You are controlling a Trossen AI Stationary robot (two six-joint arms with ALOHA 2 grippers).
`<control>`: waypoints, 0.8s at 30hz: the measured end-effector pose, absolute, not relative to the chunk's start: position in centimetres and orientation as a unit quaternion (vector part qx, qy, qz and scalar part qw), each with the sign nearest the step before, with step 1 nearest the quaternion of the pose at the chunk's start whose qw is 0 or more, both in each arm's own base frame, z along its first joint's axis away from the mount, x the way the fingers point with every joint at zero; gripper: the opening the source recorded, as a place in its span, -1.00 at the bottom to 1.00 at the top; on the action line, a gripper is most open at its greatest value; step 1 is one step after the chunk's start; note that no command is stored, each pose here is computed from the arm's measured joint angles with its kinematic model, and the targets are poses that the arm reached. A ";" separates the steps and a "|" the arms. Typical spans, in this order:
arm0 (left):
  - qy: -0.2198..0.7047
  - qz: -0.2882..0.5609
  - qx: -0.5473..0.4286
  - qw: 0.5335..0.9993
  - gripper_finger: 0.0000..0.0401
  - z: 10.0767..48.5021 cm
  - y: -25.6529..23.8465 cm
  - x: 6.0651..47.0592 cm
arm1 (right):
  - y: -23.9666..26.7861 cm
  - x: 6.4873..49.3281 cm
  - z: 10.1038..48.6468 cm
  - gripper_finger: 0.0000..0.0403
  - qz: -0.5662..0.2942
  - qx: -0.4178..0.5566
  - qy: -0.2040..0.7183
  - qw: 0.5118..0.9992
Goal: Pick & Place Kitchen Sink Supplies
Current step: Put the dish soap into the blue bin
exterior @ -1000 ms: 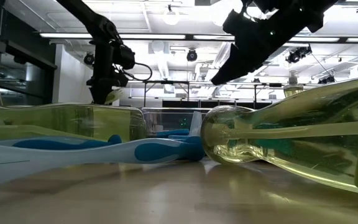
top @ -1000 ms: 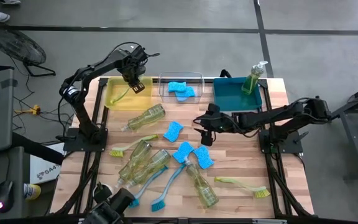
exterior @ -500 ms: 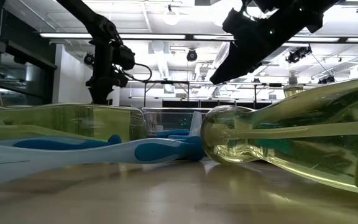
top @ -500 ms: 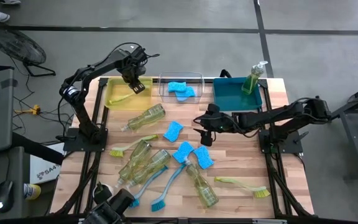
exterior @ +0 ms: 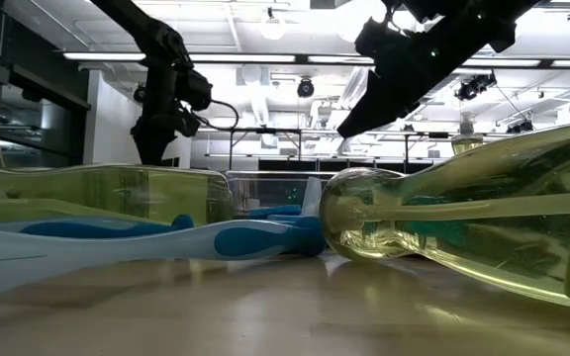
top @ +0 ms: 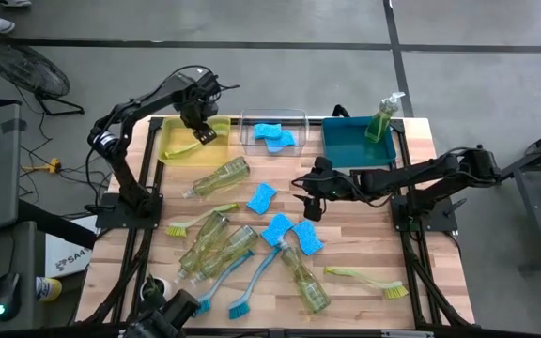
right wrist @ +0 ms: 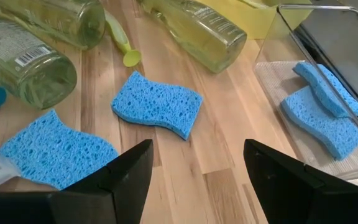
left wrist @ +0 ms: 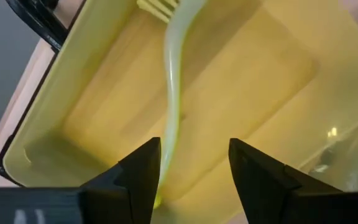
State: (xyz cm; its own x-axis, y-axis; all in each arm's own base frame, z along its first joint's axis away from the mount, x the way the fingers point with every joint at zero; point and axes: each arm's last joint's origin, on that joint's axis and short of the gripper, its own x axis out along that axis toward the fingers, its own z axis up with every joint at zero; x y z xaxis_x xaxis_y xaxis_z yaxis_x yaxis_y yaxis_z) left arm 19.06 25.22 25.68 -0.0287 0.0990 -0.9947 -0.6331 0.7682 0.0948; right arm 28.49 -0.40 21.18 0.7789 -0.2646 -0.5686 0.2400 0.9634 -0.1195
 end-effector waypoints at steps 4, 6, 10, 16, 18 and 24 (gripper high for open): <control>0.640 0.267 -0.208 0.690 -0.08 26.8 24.7 18.8 | -0.4 28.3 21.0 0.22 -0.136 -0.014 0.315 0.939; 0.627 0.265 -0.209 0.702 -0.08 27.4 24.4 18.7 | -0.4 28.3 20.9 0.22 -0.137 -0.012 0.321 0.937; 0.609 0.243 -0.216 0.724 -0.08 28.0 23.7 19.1 | -0.4 28.1 20.7 0.22 -0.142 0.001 0.330 0.933; 0.639 0.202 -0.190 0.717 -0.08 27.0 20.3 20.7 | -0.3 27.9 20.5 0.22 -0.130 0.016 0.345 0.929; 0.662 0.197 -0.183 0.700 -0.07 26.5 19.0 21.1 | -0.3 27.8 20.4 0.22 -0.126 0.018 0.352 0.927; 0.697 0.179 -0.149 0.678 -0.07 25.6 15.7 22.7 | -0.3 27.5 20.0 0.22 -0.130 0.025 0.376 0.917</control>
